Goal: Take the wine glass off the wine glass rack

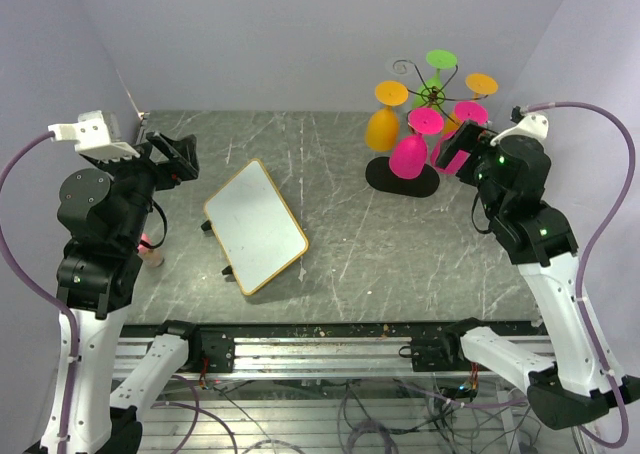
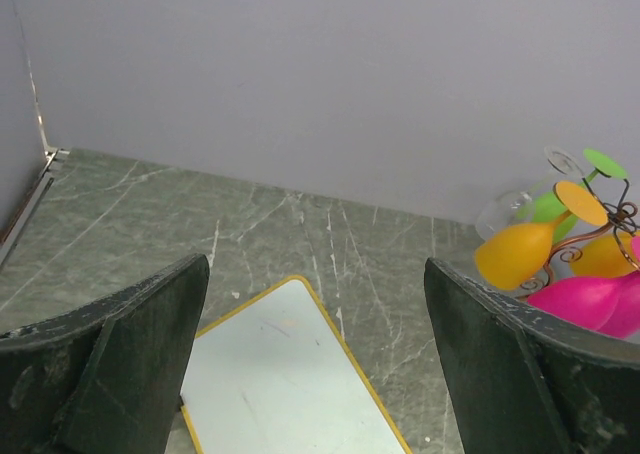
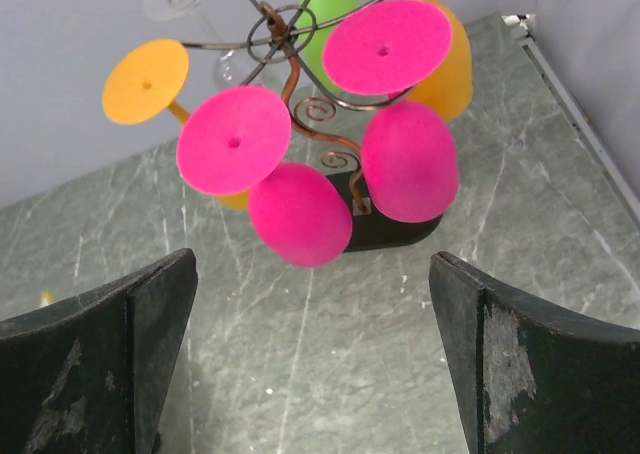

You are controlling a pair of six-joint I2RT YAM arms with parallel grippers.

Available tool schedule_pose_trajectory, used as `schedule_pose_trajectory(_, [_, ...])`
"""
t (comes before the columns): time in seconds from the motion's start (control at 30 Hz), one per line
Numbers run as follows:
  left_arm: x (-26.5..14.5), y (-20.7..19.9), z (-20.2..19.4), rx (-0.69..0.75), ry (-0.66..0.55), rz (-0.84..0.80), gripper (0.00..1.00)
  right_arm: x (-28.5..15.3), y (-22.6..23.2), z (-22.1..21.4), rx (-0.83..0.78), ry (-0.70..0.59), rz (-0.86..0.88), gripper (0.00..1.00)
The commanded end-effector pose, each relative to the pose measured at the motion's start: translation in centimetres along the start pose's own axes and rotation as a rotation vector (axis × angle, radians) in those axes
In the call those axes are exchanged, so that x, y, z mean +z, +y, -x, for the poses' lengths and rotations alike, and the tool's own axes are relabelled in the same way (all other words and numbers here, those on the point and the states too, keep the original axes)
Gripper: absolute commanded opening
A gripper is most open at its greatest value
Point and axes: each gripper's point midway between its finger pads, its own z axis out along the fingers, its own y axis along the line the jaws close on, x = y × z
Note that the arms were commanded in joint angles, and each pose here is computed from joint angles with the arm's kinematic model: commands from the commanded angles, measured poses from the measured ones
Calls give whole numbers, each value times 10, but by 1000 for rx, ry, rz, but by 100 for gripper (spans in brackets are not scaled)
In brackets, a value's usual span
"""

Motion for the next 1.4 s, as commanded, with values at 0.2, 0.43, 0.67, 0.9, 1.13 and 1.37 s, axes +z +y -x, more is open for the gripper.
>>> schedule_pose_trajectory(0.2, [-23,-20,15,-7,1,-99,99,25,17,47,306,-45,-96,99])
schedule_pose_trajectory(0.43, [-31,-26,11,-20,36,-132,100,60,29,29,534,48,-120,98])
schedule_pose_trajectory(0.67, [-36,-29,12,-9,46,-146,100,91,26,-3,643,129,-157,90])
schedule_pose_trajectory(0.9, [-39,-31,14,5,51,-157,100,104,23,-22,685,179,-189,73])
schedule_pose_trajectory(1.13, [-40,-25,17,17,42,-122,99,109,18,-36,692,192,-217,51])
schedule_pose_trajectory(1.37, [-44,-24,22,24,30,-120,100,114,17,-39,690,188,-216,35])
